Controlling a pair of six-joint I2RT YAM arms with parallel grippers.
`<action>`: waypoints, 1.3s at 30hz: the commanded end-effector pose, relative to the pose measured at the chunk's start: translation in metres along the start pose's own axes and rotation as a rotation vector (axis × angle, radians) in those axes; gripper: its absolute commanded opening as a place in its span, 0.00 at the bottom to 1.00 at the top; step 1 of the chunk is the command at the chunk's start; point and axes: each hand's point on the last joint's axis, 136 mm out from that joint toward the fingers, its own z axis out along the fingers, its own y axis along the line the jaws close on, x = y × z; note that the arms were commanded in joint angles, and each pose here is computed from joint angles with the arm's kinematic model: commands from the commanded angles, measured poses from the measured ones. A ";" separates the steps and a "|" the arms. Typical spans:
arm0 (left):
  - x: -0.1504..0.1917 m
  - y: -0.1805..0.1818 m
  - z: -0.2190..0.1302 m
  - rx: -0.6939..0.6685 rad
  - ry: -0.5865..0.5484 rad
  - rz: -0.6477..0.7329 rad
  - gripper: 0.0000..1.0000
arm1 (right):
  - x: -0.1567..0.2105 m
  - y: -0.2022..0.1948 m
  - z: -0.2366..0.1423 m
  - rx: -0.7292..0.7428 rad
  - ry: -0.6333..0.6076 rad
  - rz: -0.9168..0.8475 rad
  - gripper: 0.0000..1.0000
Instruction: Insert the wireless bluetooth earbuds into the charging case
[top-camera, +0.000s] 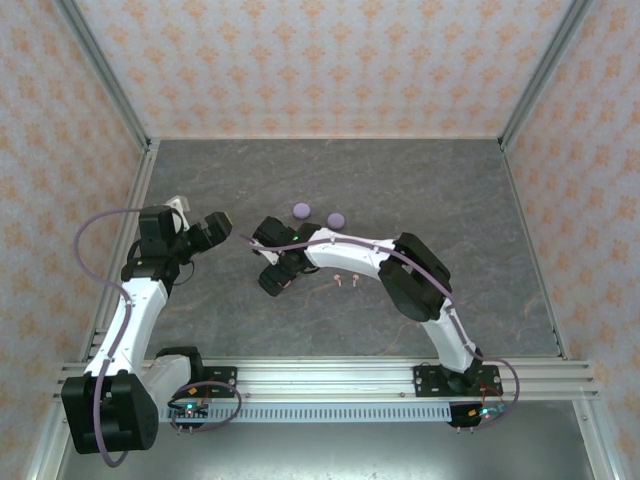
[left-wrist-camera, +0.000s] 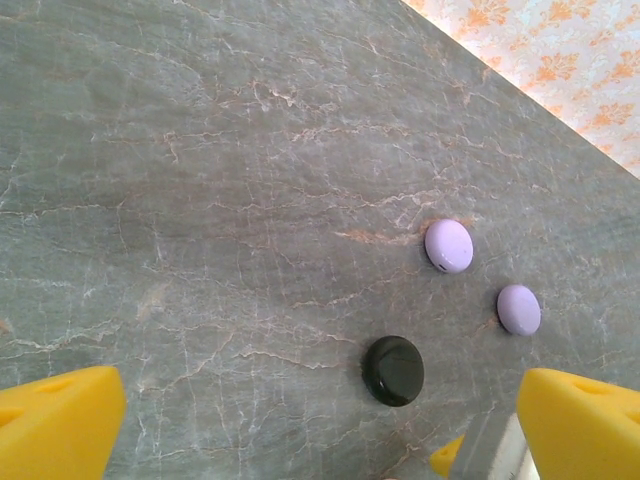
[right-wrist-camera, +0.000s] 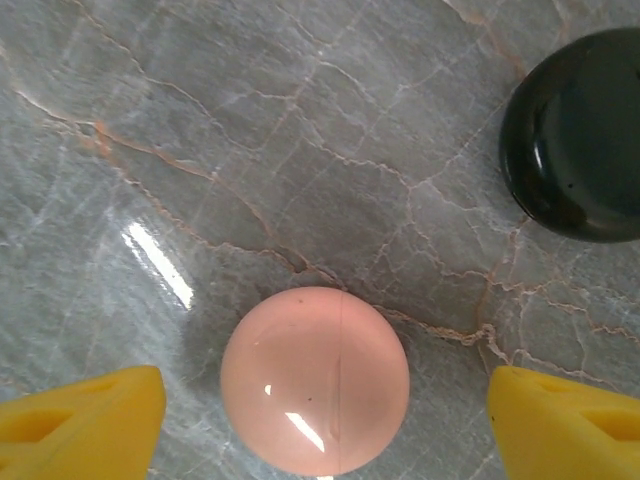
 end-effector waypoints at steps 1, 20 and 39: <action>0.006 0.002 -0.001 0.007 0.015 -0.020 1.00 | 0.002 -0.003 0.003 0.055 0.027 0.009 0.84; 0.005 0.002 -0.002 0.008 0.013 -0.018 1.00 | 0.011 -0.007 0.013 0.109 0.079 0.005 0.57; -0.003 -0.114 -0.040 0.568 0.114 0.070 0.96 | -0.025 -0.043 -0.189 0.166 -0.513 -0.167 0.52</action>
